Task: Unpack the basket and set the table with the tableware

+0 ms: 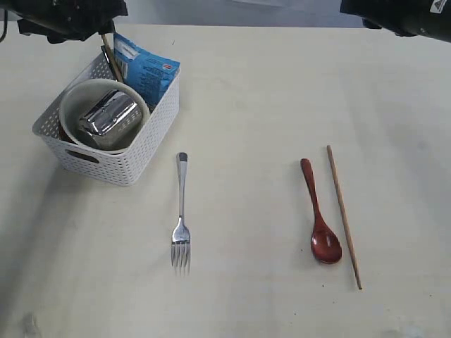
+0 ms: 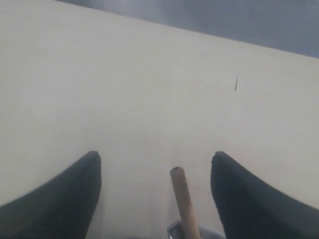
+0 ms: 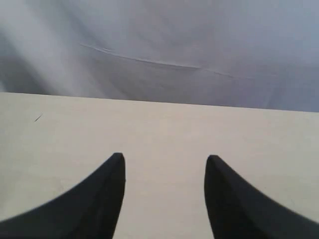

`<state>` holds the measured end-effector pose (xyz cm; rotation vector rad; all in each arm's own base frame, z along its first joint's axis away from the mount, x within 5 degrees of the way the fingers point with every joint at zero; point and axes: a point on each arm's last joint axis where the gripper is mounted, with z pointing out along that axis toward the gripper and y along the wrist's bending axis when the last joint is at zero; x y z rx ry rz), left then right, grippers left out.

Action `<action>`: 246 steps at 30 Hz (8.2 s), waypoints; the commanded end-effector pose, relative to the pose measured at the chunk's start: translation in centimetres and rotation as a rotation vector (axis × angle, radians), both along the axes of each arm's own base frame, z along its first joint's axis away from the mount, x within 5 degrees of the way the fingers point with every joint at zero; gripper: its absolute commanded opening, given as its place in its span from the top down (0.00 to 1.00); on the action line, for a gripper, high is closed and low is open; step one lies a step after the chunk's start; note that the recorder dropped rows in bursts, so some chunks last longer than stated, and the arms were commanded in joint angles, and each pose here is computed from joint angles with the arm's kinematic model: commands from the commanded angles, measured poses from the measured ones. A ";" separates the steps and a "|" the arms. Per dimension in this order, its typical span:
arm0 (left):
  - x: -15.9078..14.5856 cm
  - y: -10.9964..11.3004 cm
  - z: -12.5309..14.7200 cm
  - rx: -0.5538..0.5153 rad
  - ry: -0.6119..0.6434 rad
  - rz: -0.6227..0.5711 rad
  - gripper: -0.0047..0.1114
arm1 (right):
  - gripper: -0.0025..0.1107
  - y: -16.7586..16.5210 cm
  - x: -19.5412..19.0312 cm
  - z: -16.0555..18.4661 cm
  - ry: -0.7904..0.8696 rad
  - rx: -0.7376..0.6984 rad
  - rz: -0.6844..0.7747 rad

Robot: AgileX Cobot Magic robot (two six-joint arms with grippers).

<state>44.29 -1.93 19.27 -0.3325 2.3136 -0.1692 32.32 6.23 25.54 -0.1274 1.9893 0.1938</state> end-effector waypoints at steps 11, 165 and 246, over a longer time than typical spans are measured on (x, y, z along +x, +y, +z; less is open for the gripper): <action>0.2 -0.1 -1.2 0.001 0.006 -0.003 0.45 | 0.56 -0.1 0.2 0.3 -0.019 -0.010 0.003; -15.8 -18.9 20.5 -0.040 -0.575 -0.659 0.96 | 0.80 14.9 -9.0 2.7 -0.272 0.338 0.567; -15.5 -11.7 10.8 0.143 -0.312 -0.552 0.33 | 0.98 2.4 -7.2 -13.1 0.900 -0.189 -0.005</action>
